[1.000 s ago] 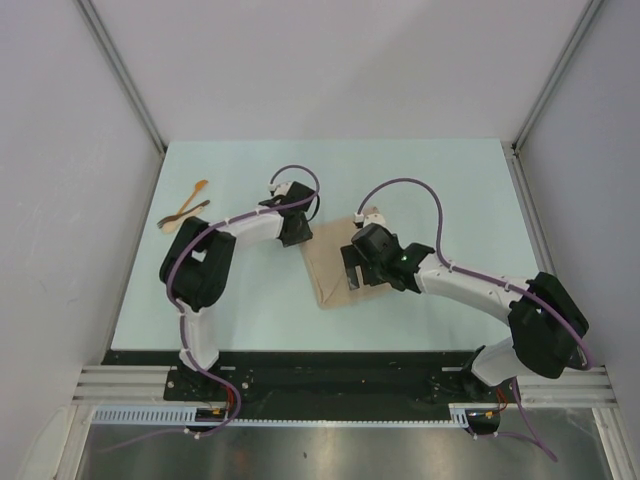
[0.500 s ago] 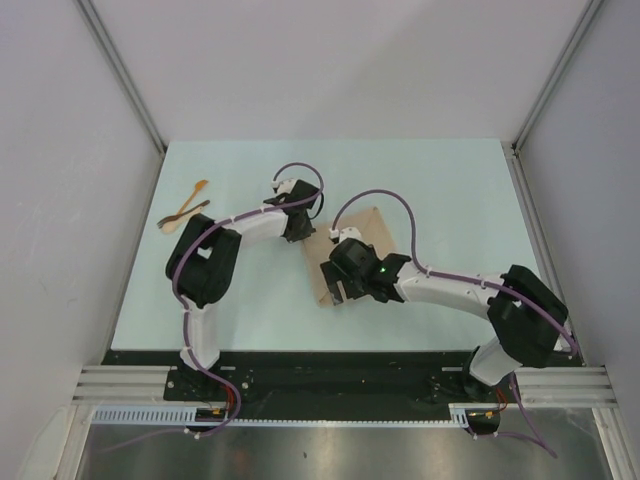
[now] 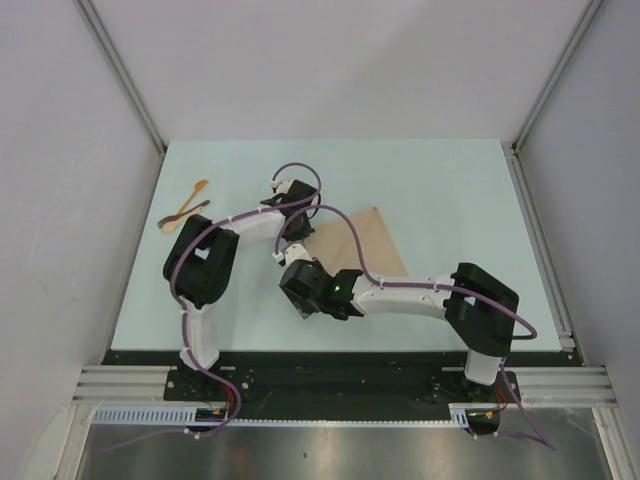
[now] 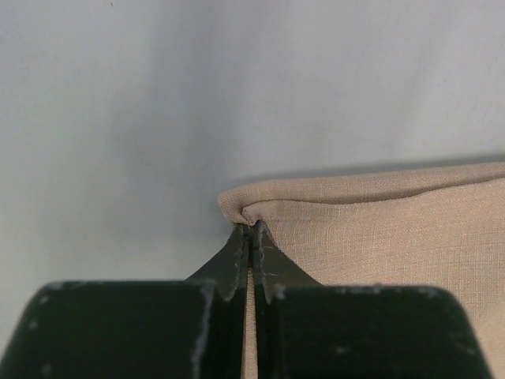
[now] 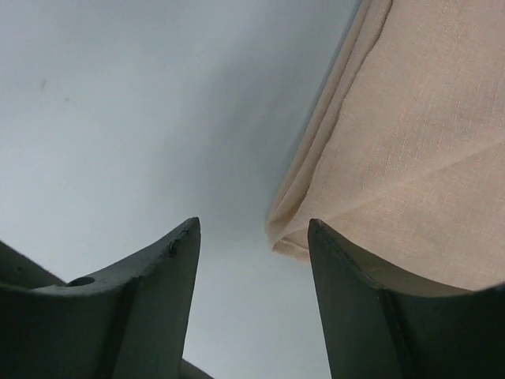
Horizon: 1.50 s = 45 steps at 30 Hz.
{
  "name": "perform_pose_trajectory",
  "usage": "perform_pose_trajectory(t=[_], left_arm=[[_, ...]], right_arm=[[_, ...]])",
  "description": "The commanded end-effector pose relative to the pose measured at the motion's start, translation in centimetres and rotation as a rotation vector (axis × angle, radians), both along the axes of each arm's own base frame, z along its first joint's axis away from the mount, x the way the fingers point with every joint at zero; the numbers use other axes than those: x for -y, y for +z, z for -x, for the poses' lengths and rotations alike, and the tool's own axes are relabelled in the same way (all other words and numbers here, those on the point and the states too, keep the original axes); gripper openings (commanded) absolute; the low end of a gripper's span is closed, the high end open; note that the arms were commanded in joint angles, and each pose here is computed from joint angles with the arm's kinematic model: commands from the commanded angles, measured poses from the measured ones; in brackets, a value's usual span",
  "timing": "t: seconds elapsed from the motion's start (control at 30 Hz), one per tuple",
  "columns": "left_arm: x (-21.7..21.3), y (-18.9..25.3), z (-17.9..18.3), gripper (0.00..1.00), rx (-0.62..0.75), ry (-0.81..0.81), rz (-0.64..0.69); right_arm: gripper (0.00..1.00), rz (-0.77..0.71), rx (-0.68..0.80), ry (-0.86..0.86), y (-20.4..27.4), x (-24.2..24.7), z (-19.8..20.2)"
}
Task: Fold the napkin into a case and place the utensils inside
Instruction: Pick up the upper triangle-folded napkin from the center of the board.
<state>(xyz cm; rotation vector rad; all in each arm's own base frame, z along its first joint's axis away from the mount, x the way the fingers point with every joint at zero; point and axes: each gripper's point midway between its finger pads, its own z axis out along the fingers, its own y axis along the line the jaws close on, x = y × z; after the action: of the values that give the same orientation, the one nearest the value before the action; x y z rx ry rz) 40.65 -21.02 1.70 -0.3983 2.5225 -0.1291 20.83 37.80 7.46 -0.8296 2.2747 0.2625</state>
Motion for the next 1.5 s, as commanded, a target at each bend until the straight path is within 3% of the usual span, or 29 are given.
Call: perform_pose_trajectory(t=[0.0,0.37,0.63,1.17,1.47], left_arm=[[0.3,-2.8,2.7,0.00,-0.109,-0.051,0.033],[0.0,-3.4,2.8,0.00,-0.123,-0.055,0.055],[-0.1,-3.5,2.6,0.00,-0.124,-0.055,0.070],[0.0,-3.7,2.6,0.00,-0.118,-0.077,0.093],[0.2,-3.0,2.4,0.00,-0.073,-0.091,0.154]], right_arm=[[0.62,0.087,0.121,-0.014,0.4,-0.3,-1.2],[0.56,0.230,0.192,0.026,-1.5,-0.5,-2.0],[0.45,0.304,0.187,0.017,-3.5,0.7,-2.0],[0.43,0.355,0.104,-0.022,-7.7,3.8,-2.5],[0.03,0.331,0.127,-0.015,-7.1,3.4,-2.8]])
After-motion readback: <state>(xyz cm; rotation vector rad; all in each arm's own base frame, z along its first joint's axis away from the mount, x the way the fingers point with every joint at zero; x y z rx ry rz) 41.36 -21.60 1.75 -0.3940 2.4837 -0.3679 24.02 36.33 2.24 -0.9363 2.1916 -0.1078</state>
